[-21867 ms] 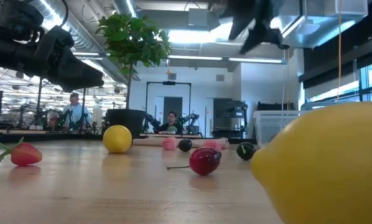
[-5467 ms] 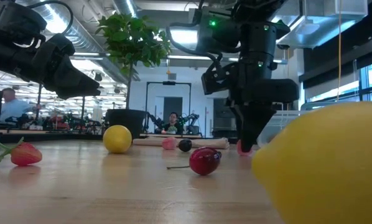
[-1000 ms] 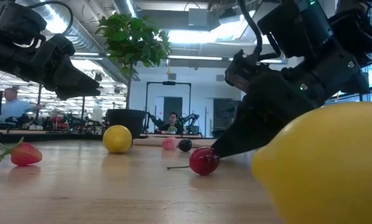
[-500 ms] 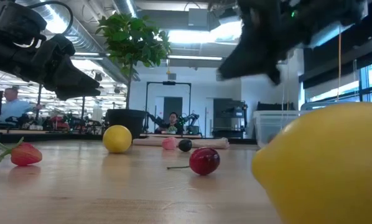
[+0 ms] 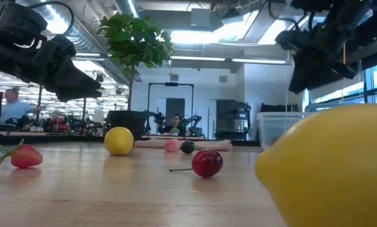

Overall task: Pick and placing Produce into tupperware
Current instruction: Put the blueberry into the transparent container

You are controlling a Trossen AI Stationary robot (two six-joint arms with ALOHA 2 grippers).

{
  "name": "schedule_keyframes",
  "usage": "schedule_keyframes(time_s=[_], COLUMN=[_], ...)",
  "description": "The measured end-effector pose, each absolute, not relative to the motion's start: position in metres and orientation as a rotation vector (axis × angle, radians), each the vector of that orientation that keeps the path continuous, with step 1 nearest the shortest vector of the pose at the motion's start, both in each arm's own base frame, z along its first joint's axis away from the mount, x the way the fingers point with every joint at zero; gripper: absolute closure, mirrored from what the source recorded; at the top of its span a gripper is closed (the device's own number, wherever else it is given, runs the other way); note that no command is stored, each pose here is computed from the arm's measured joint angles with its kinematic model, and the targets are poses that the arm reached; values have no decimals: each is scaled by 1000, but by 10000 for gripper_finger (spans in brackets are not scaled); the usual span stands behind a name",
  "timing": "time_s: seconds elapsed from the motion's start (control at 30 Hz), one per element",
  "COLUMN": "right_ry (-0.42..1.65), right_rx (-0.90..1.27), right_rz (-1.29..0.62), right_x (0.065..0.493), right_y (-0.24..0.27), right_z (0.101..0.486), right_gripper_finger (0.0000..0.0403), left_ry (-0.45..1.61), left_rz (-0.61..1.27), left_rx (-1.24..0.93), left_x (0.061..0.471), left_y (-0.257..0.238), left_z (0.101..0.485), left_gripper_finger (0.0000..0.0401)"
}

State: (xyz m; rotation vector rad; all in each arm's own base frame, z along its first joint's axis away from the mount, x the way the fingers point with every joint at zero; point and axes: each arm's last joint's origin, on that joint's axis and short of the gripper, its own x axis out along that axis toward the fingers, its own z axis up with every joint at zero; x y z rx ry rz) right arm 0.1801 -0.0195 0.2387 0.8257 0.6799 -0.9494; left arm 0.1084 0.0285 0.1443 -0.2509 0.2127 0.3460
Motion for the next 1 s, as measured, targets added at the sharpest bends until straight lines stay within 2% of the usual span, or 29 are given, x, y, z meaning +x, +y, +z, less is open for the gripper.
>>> schedule_keyframes(time_s=[0.2, 0.43, 0.73, 1.0], right_ry=[764, 905, 948, 945], right_rx=[849, 850, 864, 880], right_rz=[-1055, -1067, -1085, -1084], right_x=[183, 189, 192, 192], right_y=[-37, -52, -58, -58], right_z=[226, 210, 203, 203], right_gripper_finger=[350, 349, 296, 279], left_ry=[213, 213, 213, 213], left_rz=[346, 346, 346, 346], left_rx=[-250, -250, -250, -250], left_x=[108, 108, 108, 108], left_y=[28, 28, 28, 28], left_z=[144, 144, 144, 144], left_gripper_finger=[170, 170, 170, 170])
